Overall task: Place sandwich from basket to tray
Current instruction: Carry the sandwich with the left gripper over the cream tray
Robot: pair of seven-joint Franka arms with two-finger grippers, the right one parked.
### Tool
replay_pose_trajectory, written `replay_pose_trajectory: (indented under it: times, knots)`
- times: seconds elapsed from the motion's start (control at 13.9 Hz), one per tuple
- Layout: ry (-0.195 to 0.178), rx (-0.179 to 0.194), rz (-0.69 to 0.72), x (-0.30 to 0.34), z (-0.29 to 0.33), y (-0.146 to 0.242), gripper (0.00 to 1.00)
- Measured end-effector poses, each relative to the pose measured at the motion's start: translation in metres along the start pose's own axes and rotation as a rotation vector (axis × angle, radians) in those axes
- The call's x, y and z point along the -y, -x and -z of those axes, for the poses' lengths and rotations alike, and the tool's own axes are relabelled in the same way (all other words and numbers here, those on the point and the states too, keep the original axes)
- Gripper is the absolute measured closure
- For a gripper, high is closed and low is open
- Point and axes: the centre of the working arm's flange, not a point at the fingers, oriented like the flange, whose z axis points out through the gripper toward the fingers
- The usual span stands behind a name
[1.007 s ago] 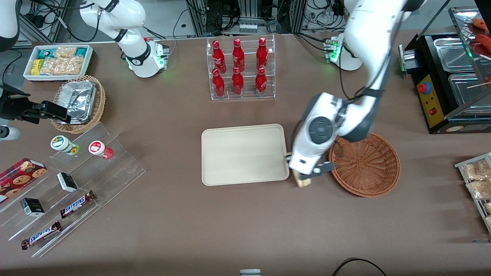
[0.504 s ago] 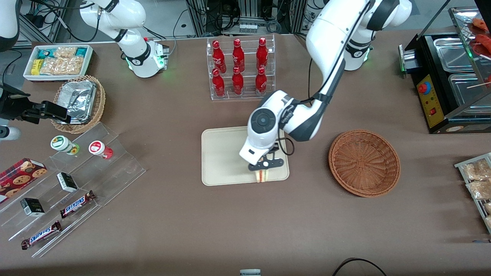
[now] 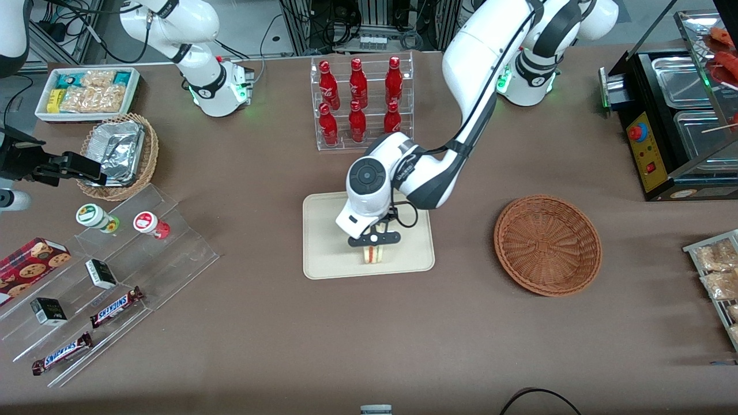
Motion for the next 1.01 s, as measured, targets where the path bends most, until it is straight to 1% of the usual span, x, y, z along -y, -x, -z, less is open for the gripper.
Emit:
replay_pose_trajectory:
  times: [0.07,0.22,1.01]
  knots:
    - [0.005,0.022,0.003,-0.003,-0.003,0.003,0.84]
    - [-0.006,0.044,0.005,-0.003,-0.006,0.006,0.84]
    - [-0.033,0.063,0.022,0.003,-0.022,0.001,0.84]
